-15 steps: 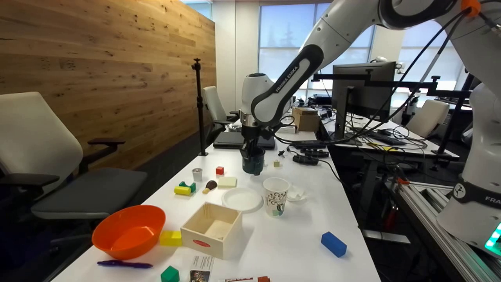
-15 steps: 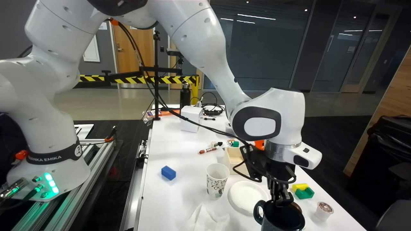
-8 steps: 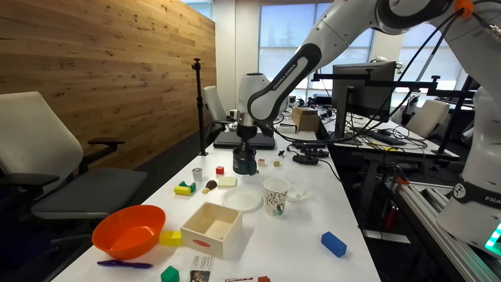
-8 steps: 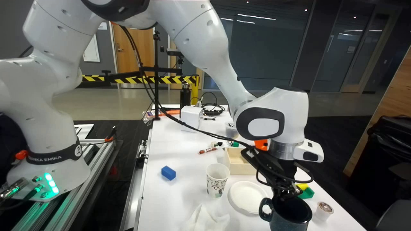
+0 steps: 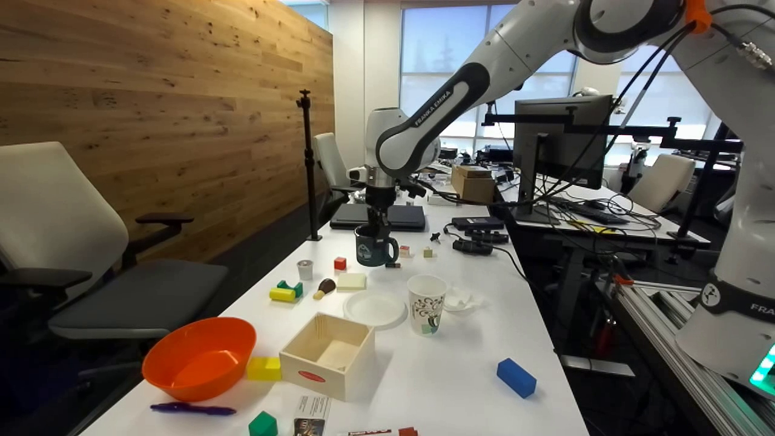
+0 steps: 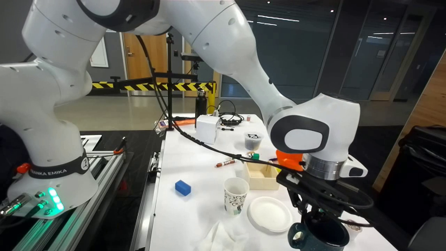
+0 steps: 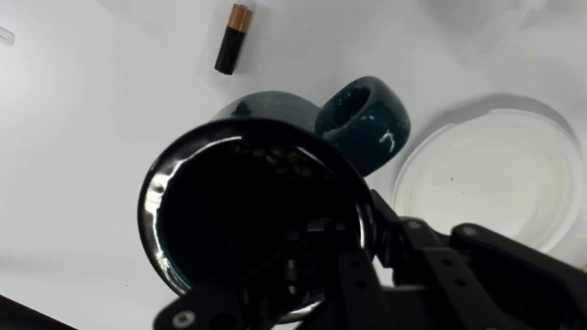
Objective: Move the blue cup forward
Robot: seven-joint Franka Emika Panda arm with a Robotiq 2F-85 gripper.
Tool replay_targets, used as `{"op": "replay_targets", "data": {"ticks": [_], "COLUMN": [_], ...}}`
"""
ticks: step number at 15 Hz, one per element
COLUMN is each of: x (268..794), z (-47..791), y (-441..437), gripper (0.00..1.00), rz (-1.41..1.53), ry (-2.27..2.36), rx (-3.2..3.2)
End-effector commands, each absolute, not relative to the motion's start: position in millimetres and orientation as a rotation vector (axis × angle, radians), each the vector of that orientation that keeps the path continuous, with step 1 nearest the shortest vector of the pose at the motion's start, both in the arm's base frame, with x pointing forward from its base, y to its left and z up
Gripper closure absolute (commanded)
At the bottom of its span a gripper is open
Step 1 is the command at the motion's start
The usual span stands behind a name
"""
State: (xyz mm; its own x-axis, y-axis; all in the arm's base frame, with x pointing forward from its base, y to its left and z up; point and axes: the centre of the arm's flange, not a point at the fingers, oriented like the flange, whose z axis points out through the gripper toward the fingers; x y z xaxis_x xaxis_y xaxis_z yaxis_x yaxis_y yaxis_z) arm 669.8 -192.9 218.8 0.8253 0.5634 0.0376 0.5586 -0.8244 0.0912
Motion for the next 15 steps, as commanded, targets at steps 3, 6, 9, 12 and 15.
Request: {"op": "replay_targets", "data": {"ticks": [3,6,9,12,15], "x": [708,687,691,692,695], "z": [219,208,205,203,199], "y": [-238,-227,-228,-230,-233], "gripper": [0.96,0.86,0.86,0.96,0.96], "rz": [0.086,0.083,0.085,0.081,0.074], "ry": [1.238,1.193,1.205,1.263,1.379], "rx": [2.735,2.790,2.781,2.763,2.734]}}
